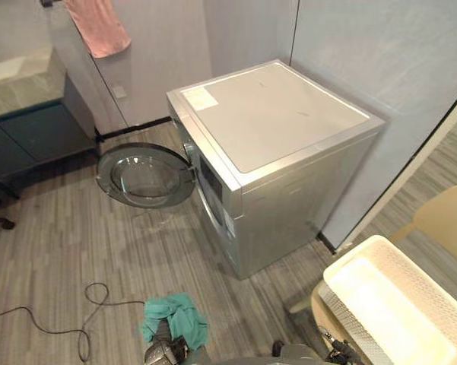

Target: Pick up the laundry basket with both hands and put the clothes into the washing machine.

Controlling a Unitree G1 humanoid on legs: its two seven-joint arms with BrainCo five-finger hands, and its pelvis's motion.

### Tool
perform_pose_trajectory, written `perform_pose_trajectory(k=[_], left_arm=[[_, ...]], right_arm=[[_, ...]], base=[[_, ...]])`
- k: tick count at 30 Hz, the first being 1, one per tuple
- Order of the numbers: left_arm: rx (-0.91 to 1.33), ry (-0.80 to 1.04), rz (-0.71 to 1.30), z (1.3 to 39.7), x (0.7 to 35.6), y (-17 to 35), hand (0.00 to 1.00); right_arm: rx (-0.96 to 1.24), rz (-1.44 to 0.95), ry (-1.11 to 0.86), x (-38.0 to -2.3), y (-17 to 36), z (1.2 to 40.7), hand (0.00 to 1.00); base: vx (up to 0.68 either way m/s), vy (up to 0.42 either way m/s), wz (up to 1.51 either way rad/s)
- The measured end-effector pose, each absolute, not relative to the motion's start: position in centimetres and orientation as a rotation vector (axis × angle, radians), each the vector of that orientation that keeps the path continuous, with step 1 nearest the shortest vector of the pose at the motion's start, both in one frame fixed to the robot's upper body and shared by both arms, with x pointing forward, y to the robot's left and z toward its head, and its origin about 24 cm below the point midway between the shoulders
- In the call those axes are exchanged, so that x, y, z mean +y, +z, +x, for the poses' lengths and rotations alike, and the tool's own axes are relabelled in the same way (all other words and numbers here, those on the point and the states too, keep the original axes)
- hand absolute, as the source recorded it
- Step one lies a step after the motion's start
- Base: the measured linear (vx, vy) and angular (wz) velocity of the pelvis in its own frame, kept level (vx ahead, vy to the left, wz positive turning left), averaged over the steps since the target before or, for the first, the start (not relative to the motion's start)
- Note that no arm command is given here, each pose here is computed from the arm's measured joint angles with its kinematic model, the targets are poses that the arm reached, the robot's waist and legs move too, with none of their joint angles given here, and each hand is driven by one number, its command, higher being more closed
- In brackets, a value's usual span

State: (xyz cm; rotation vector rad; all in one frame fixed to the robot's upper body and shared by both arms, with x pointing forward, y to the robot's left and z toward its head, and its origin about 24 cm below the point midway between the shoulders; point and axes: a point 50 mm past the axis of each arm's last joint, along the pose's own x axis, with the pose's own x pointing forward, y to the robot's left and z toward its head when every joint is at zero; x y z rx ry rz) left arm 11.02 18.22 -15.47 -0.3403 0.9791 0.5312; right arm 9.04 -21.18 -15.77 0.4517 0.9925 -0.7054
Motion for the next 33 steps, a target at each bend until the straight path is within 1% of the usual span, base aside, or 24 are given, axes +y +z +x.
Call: perform_pose_trajectory(k=[5,8,11,12,13,15,17,19,23,26,27,30,33], left_arm=[[0.963,0.537,-0.327,11.3,18.6,-15.3,1.00],[0.988,0.546,-0.328,11.1,18.4,-15.6,1.00],[1.004,0.541,-0.311,11.0,18.4,-15.7,1.00],[0.996,0.556,-0.262,11.0,19.8,-15.5,1.00],[0.991,0.566,-0.244,11.0,20.4,-15.4,1.00],[1.001,0.583,-0.207,10.4,21.9,-15.4,1.00],[1.025,0.564,-0.185,10.3,21.9,-15.6,1.00],[1.042,0.513,-0.164,10.7,21.2,-15.7,1.00],[1.042,0.424,-0.109,11.4,20.3,-15.7,1.00],[1.034,0.427,-0.057,11.5,21.8,-15.4,1.00],[1.029,0.411,-0.037,11.8,21.8,-15.3,1.00],[1.001,0.388,-0.026,13.1,21.7,-14.9,1.00],[0.978,0.337,-0.065,14.6,19.4,-14.8,1.00]], right_arm=[[0.941,0.423,-0.635,-20.5,-15.2,11.1,0.00],[0.944,0.417,-0.631,-20.7,-15.2,11.6,0.00],[1.027,0.351,-0.669,-22.4,-15.7,9.4,0.00],[1.100,0.388,-0.676,-21.3,-16.5,8.1,0.00],[1.129,0.402,-0.680,-20.9,-16.8,7.6,0.00],[1.161,0.451,-0.728,-20.8,-17.0,6.8,0.00],[1.155,0.456,-0.747,-21.2,-17.0,6.8,0.00],[1.149,0.443,-0.741,-21.5,-16.9,7.2,0.00],[1.115,0.390,-0.684,-21.9,-16.4,8.7,0.00],[1.075,0.346,-0.590,-21.1,-16.0,10.8,0.00],[1.036,0.347,-0.563,-20.8,-15.6,12.0,0.00],[0.962,0.338,-0.523,-20.3,-15.0,13.7,0.00],[0.890,0.348,-0.554,-21.5,-14.3,14.9,0.00]], base=[[0.09,0.118,-0.01],[0.14,0.325,-0.33],[0.19,0.480,-0.22],[0.26,0.503,-0.20],[0.28,0.448,-0.30],[0.21,0.345,-0.43],[0.18,0.342,-0.42],[0.17,0.306,-0.30],[0.17,0.211,-0.48],[0.16,0.034,-0.70],[0.11,-0.036,-0.56],[0.16,-0.087,-0.24],[0.19,-0.056,-0.28]])
